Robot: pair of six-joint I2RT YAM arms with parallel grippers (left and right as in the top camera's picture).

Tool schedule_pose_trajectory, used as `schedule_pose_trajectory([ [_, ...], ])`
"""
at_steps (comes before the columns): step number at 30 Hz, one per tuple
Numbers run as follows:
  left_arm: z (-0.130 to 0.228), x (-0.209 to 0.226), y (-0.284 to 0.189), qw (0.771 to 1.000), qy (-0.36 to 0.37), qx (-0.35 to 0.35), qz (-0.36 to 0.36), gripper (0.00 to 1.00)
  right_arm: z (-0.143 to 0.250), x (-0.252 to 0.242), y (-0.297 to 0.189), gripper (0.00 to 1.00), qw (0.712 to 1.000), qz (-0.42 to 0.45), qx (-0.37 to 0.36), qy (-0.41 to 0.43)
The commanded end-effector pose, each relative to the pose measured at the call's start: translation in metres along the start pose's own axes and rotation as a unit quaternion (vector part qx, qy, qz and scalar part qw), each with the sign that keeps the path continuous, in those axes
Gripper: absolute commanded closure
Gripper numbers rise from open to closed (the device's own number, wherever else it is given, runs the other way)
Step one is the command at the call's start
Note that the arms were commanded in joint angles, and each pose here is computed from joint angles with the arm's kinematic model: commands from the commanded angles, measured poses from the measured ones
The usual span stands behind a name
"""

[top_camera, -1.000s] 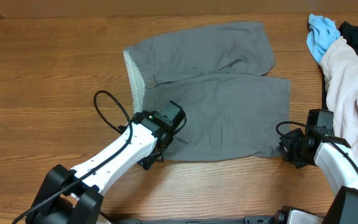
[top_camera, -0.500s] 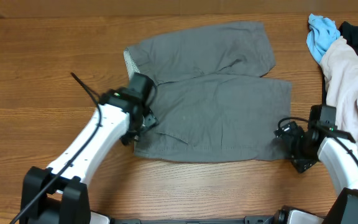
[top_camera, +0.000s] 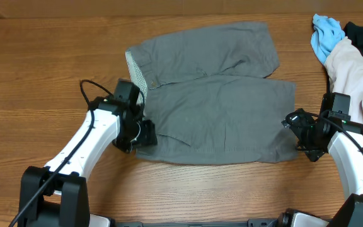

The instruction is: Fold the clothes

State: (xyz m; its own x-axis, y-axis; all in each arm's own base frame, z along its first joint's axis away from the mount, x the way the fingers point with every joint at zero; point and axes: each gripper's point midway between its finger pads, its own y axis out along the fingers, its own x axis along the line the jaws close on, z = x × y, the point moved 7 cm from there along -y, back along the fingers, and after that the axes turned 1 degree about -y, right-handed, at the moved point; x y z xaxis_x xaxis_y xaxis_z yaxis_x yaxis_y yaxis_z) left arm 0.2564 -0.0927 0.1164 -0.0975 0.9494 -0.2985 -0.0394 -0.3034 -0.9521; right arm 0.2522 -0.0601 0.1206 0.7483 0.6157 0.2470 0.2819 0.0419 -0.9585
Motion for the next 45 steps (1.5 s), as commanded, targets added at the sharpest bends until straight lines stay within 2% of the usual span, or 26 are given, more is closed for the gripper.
schedule_pose_trajectory([
  [1,0.006,0.004,0.01,0.999,0.029,0.016,0.02,0.42,-0.005,0.003,-0.004,0.0,1.0,-0.001,-0.011,-0.009],
  [9,-0.004,0.028,0.019,0.999,-0.007,-0.02,0.027,0.38,-0.005,0.003,-0.004,0.0,1.0,-0.001,-0.011,-0.009],
  [13,-0.005,0.023,0.026,0.997,-0.002,-0.028,0.077,0.34,-0.006,0.003,-0.004,0.0,1.0,-0.001,-0.012,-0.009],
  [16,-0.003,0.017,0.028,0.993,0.006,-0.026,0.113,0.35,-0.006,0.003,-0.004,0.0,1.0,-0.002,-0.013,-0.009],
  [21,-0.004,0.017,0.028,0.993,0.017,-0.029,0.114,0.46,-0.006,0.003,-0.003,0.0,1.0,-0.001,-0.012,-0.009],
  [24,-0.004,0.017,0.028,0.993,0.019,-0.029,0.114,0.49,-0.006,0.003,-0.003,0.0,1.0,-0.002,-0.012,-0.009],
  [26,-0.002,0.018,0.028,0.993,0.017,-0.025,0.113,0.62,-0.006,0.003,-0.003,0.0,1.0,-0.001,-0.012,-0.009],
  [29,0.002,0.019,0.029,0.994,0.015,-0.013,0.11,0.96,-0.006,0.003,-0.003,0.0,1.0,-0.001,-0.012,-0.009],
  [33,0.015,0.021,0.029,0.994,0.009,0.022,0.106,0.96,-0.006,0.002,-0.003,0.0,1.0,0.004,-0.016,-0.009],
  [38,0.03,0.02,0.027,0.99,0.044,0.06,0.117,0.96,-0.007,0.001,-0.003,0.0,1.0,0.006,-0.017,-0.009],
  [43,0.037,0.045,0.03,0.997,-0.001,0.075,0.001,0.96,-0.007,0.001,-0.003,0.0,1.0,0.006,-0.017,-0.009],
  [45,0.041,0.049,0.034,0.997,-0.015,0.078,-0.013,0.96,-0.007,0.001,-0.003,0.0,1.0,0.006,-0.017,-0.009],
])
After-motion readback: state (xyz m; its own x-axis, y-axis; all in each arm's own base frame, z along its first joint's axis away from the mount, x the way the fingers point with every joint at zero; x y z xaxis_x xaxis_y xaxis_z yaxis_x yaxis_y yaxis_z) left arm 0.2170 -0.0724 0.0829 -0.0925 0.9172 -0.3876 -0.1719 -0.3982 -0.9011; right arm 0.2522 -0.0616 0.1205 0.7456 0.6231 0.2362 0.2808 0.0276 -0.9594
